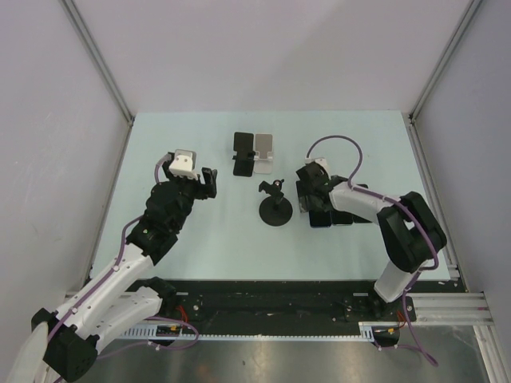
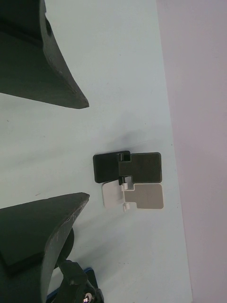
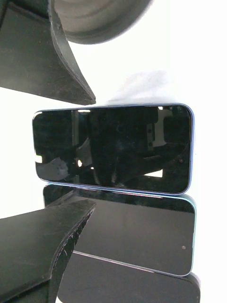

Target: Remove the phone from the phone stand

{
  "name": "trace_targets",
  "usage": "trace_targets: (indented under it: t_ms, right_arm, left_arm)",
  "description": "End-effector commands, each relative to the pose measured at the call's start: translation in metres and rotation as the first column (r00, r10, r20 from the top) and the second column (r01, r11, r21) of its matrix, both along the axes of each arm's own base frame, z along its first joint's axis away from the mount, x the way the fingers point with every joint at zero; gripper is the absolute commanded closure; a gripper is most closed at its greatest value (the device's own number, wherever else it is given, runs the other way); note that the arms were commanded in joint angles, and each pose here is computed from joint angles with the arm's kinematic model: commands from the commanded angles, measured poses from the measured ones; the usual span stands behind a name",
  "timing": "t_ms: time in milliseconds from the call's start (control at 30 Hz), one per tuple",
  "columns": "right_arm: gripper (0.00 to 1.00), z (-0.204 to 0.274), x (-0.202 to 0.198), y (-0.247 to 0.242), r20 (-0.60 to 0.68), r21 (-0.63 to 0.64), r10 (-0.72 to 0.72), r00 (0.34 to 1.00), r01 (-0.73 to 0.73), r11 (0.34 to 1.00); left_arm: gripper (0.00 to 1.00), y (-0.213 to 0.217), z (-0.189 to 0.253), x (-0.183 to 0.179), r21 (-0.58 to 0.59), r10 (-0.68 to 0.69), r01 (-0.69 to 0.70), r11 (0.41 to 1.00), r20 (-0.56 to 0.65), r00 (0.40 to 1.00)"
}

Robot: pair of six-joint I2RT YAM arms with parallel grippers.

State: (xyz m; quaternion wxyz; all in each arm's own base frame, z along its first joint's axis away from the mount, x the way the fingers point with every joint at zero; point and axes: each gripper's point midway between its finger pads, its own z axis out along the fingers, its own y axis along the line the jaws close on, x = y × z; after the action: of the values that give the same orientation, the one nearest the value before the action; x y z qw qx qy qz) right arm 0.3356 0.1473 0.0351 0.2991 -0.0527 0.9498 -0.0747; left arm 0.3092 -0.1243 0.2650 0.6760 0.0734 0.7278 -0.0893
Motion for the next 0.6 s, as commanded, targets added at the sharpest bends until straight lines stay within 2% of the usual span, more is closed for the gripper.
trace_targets:
  t_ms: [0,233,467,567]
  right_arm:
    - [0.14,0.045,0.002,0.012,0.072,0.131,0.009,0.997,-0.018,0.991]
    - [0.15,0.069,-0.02,0.018,0.047,0.254,0.003,0.999,-0.015,0.967]
    - [0.16,0.032,-0.075,0.02,-0.068,0.325,-0.004,0.998,0.026,0.945]
    - [0.18,0.024,-0.086,0.022,-0.089,0.359,-0.008,0.996,0.039,0.933]
  left_arm:
    - [0.23,-0.001,0.008,-0.002,-0.023,-0.015,0.016,1.0,0.032,0.999]
    - [0.23,-0.004,0.007,-0.002,-0.025,-0.03,0.031,0.999,0.027,0.999]
    - [0.2,-0.005,0.007,-0.002,-0.023,-0.037,0.037,0.999,0.025,0.999]
    - [0.2,-0.006,0.005,-0.002,-0.02,-0.038,0.039,0.999,0.019,0.999]
